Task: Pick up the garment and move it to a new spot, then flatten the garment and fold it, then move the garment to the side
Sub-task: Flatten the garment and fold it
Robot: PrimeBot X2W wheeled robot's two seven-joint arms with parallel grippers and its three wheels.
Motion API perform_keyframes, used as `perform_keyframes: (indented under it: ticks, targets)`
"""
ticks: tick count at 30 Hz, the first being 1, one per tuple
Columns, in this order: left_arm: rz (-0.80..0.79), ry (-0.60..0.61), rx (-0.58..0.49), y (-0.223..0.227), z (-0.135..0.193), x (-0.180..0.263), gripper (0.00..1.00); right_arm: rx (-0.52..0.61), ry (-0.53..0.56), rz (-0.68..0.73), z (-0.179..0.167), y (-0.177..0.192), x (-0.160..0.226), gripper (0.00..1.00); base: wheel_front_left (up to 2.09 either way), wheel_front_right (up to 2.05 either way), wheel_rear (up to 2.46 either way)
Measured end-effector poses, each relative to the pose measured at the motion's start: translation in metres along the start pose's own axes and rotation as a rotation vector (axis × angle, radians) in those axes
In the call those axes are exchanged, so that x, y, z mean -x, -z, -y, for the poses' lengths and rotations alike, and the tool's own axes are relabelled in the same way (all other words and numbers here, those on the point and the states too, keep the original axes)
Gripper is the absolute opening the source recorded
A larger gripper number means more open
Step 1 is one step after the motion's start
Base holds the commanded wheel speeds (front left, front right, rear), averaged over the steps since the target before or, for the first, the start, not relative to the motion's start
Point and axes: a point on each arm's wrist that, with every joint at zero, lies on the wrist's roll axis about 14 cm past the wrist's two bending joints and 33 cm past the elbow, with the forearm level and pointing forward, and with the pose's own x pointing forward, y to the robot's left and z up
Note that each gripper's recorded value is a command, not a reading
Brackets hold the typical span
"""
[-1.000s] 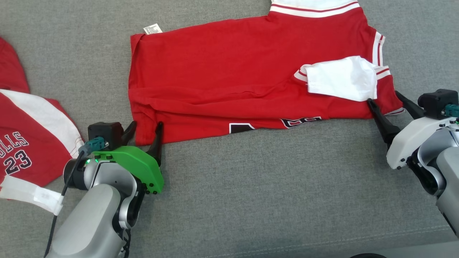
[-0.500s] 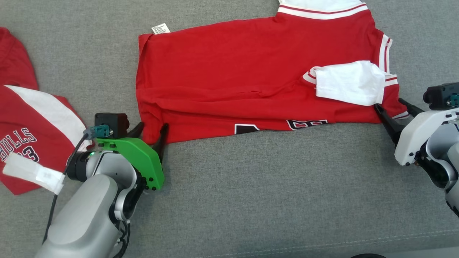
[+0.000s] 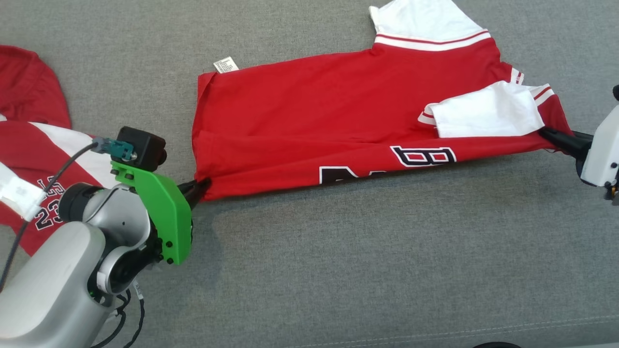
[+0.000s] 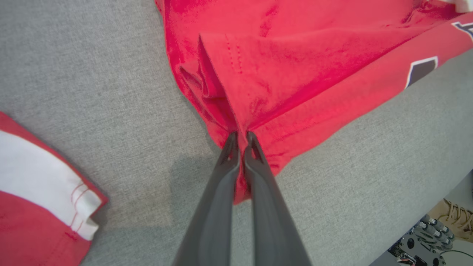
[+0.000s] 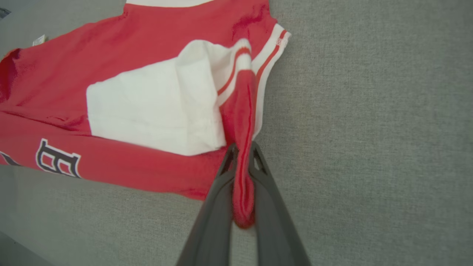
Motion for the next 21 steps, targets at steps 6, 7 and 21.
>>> perform_keyframes:
  ticks: [6,7,21]
  targets:
    - [0.031,0.039,0.003,-0.004,0.020,0.024,0.00,-0.024,-0.021,-0.038,0.002,-0.004,0.027,0.00,0.00,0.00,0.00]
    - [0.022,0.055,0.029,0.005,0.027,0.025,0.00,-0.025,-0.015,-0.050,0.005,0.004,0.030,0.00,0.00,0.00,0.00]
    - [0.035,0.000,0.250,0.085,0.043,0.020,1.00,-0.101,0.061,0.024,0.024,0.086,0.036,1.00,0.00,0.00,0.00]
